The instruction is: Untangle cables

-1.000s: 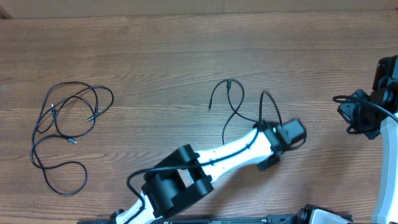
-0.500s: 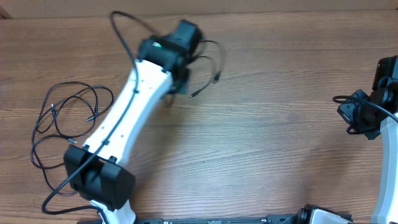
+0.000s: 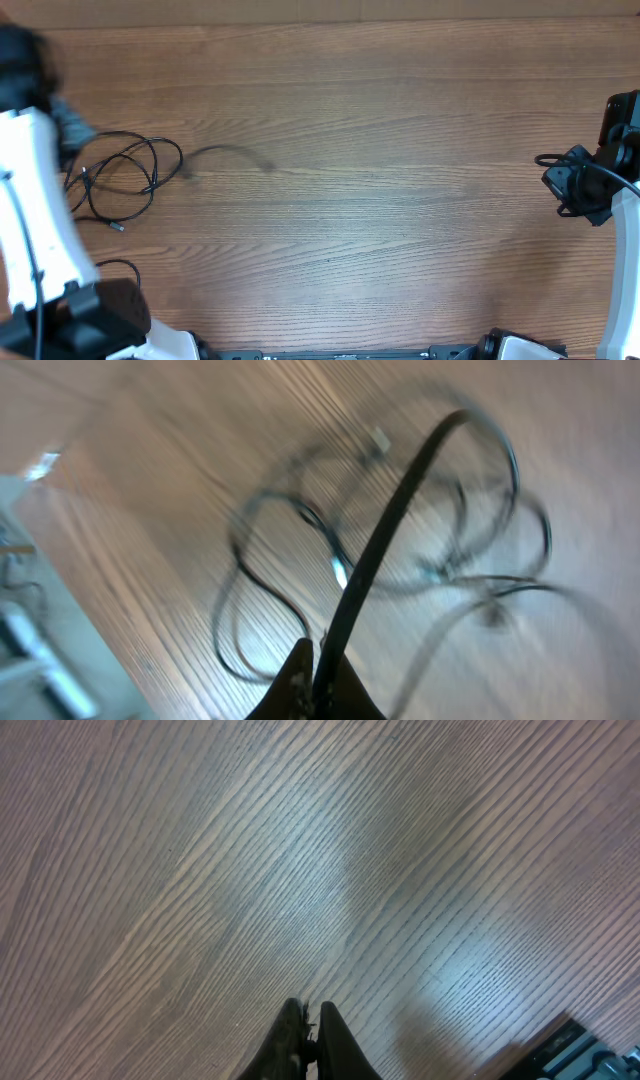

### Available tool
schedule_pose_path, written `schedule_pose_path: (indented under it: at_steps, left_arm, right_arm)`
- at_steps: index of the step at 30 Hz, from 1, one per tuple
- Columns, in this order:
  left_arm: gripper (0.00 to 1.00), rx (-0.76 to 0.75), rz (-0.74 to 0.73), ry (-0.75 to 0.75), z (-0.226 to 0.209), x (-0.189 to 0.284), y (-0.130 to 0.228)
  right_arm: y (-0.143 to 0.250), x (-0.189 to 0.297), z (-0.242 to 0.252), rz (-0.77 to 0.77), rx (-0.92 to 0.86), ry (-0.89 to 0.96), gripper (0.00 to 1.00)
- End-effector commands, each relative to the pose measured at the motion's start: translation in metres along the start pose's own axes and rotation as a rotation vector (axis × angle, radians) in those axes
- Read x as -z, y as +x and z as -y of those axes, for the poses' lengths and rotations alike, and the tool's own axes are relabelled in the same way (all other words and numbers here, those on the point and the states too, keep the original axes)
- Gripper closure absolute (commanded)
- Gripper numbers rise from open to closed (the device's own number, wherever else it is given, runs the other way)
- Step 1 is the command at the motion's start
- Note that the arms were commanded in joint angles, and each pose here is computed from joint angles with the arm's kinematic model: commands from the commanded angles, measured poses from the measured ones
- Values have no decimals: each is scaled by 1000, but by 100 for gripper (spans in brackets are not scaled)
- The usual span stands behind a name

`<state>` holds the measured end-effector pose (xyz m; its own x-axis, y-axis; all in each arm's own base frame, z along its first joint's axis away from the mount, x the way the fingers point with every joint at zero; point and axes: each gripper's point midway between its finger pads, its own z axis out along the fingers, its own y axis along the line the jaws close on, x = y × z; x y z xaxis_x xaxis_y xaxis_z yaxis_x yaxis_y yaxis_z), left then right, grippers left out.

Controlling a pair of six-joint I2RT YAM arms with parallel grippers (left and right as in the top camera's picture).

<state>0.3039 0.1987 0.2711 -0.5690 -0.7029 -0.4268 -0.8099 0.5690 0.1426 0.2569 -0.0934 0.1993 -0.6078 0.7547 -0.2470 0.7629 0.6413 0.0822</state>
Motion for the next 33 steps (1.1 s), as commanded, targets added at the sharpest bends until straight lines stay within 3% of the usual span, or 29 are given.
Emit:
schedule_pose_path:
  at_steps: [1, 6, 18, 20, 21, 23, 26, 33]
  left_arm:
    - [96, 180, 147, 58, -38, 38, -35]
    - [96, 251, 182, 185, -38, 42, -55]
    - [96, 255, 210, 200, -35, 45, -62]
    - [85, 255, 210, 200, -35, 45, -62]
    - [60, 254, 209, 200, -35, 45, -62]
    - [32, 254, 207, 199, -35, 44, -61]
    - [27, 253, 202, 198, -35, 44, -60]
    - [26, 202, 162, 293, -17, 47, -53]
  right_arm:
    - [-6, 9, -1, 31, 1, -15, 96]
    - [-5, 9, 0, 29, 1, -13, 96]
    - [-4, 9, 0, 26, 1, -12, 96]
    - [-4, 9, 0, 26, 1, -12, 96]
    - [-4, 9, 0, 25, 1, -11, 96]
    - [-4, 9, 0, 25, 1, -11, 96]
    - [-4, 9, 0, 26, 1, -12, 96]
    - [-4, 9, 0, 26, 1, -12, 96]
